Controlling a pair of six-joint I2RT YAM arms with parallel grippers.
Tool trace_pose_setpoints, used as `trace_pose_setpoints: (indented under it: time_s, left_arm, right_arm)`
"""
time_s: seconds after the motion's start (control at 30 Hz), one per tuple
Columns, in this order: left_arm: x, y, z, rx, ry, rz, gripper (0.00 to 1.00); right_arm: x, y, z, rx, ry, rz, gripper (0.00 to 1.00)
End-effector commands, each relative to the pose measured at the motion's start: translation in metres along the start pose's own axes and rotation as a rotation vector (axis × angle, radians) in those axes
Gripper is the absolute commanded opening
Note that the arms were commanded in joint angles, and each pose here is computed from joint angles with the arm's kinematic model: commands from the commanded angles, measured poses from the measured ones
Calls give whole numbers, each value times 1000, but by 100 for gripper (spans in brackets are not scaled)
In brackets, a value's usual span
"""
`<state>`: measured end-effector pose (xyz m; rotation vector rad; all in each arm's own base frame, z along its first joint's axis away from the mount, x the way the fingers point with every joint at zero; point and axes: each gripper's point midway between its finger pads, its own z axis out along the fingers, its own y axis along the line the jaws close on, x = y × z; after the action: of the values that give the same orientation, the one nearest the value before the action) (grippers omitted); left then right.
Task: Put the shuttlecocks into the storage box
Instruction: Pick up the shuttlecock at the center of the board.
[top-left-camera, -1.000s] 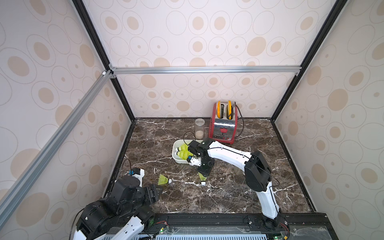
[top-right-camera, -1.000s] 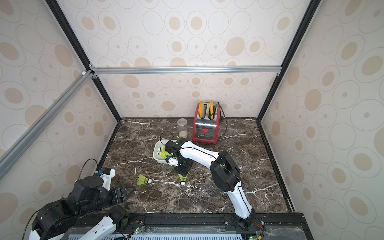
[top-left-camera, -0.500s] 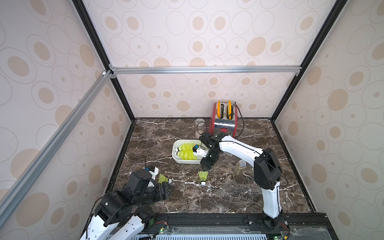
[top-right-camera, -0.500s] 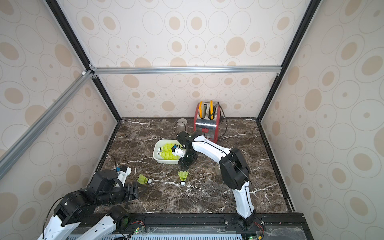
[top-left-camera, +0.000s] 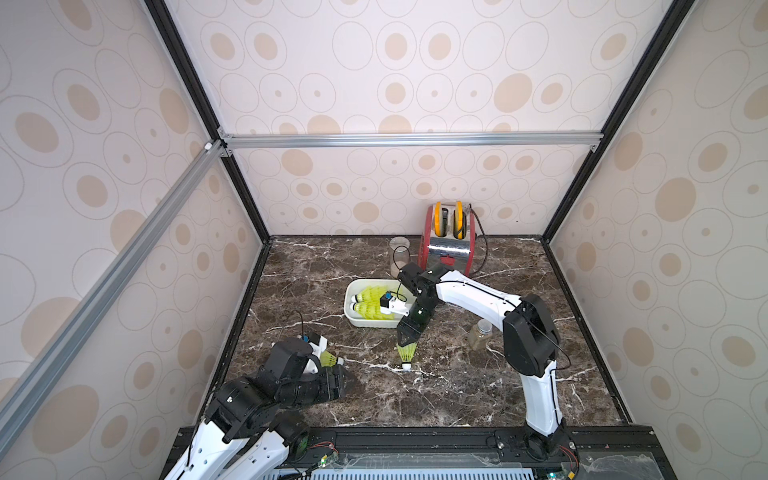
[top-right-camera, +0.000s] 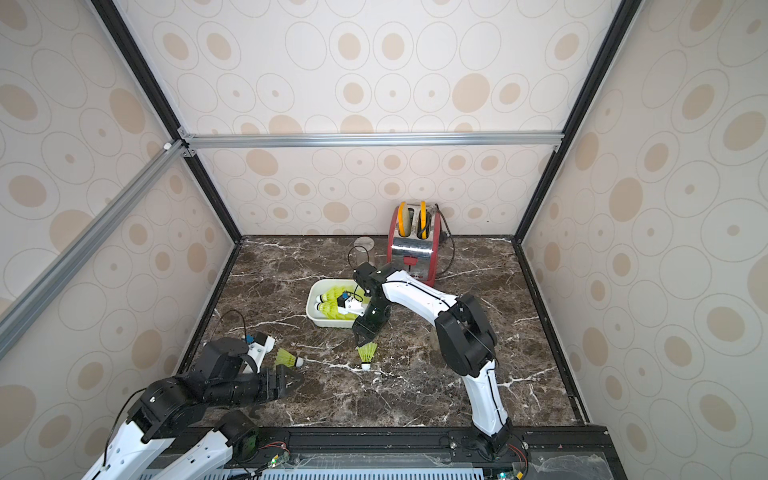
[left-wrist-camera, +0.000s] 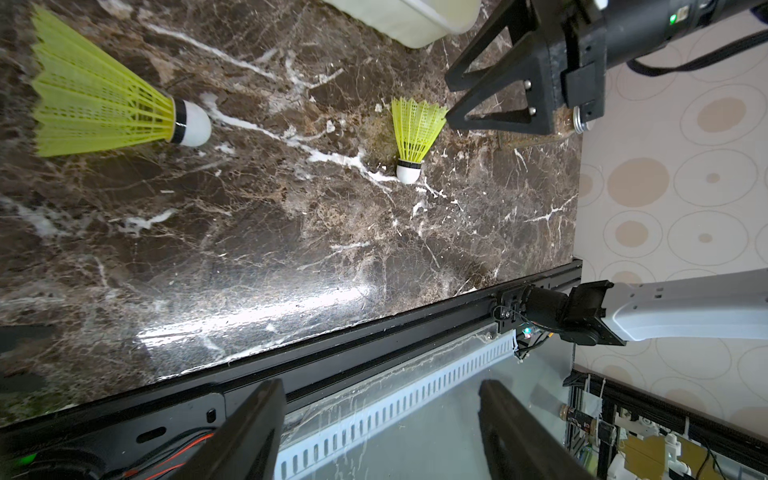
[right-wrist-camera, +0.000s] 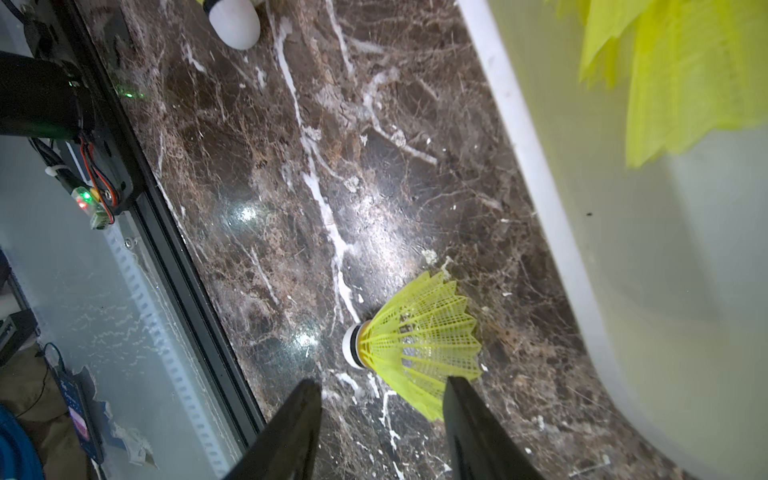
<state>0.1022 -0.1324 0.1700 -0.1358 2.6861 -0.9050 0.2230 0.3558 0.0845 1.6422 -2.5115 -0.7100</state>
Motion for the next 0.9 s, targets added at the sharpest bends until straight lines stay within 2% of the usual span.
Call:
trace_pose_setpoints:
  time_s: [0.0,0.23,0.43,0.73,0.87]
  left_arm:
    - [1,-6,5,51,4,7,76]
    - [1,-6,6,46,6,8,76]
    - [-1,-7,4,45,3,13,76]
    - [-3,-10,4,47,5,21,76]
    - [-6,-14,4,51,1,23,76]
  right_arm:
    - [12,1,12,-24,57,3,53]
    - [17,0,20,-26,81,7,51]
    - [22,1,30,-42,103,16,43]
    - [24,0,31,-44,108,28,23]
    - [25,4,30,-56,102,40,4]
